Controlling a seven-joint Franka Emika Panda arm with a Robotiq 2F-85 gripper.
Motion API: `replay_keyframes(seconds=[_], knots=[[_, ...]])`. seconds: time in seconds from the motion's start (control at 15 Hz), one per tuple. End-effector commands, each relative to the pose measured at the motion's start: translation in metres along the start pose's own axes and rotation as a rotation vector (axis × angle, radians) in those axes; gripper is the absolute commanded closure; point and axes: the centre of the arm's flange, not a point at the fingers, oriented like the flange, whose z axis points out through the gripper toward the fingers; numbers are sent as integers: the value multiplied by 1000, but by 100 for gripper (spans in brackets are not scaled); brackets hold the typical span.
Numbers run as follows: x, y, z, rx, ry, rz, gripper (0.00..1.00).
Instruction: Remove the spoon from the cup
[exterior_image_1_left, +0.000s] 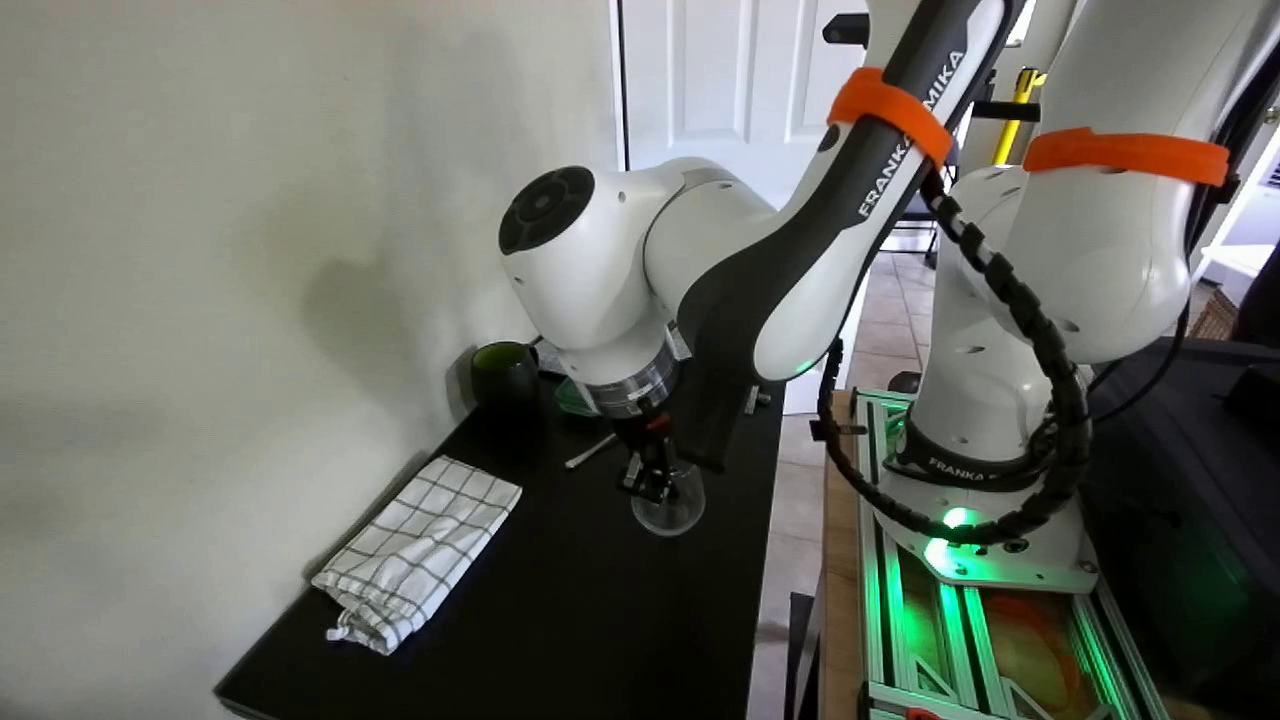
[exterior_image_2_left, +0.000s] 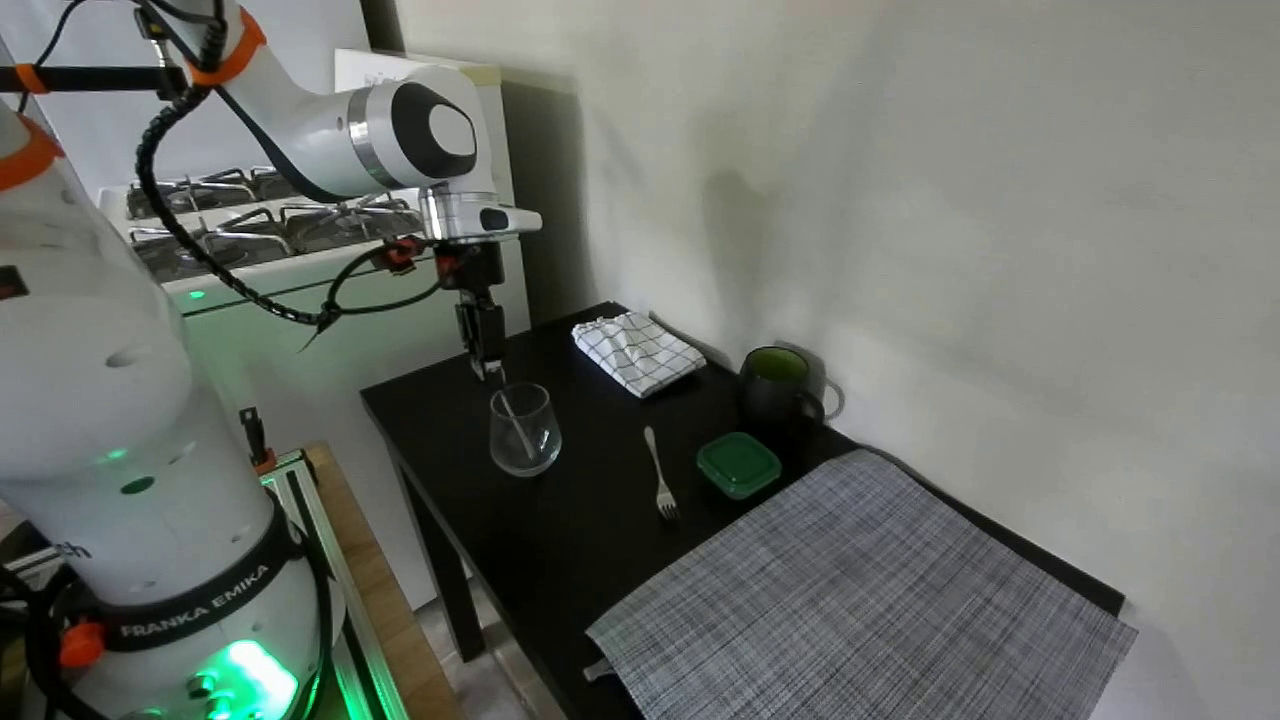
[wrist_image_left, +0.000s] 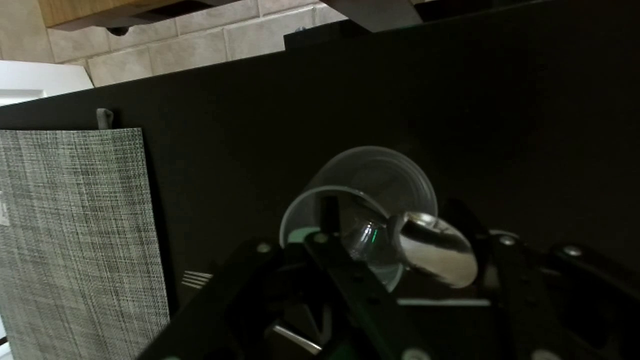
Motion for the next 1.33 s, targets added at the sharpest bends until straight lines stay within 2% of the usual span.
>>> replay_keyframes(seconds=[0.0, 0.13, 0.6, 1.27], knots=[[-20, 10, 12, -18, -2, 4, 63], [-20, 10, 11, -18, 0, 5, 75], [-18, 10, 8, -16, 9, 5, 99], [-6, 22, 4, 3, -5, 44, 97]])
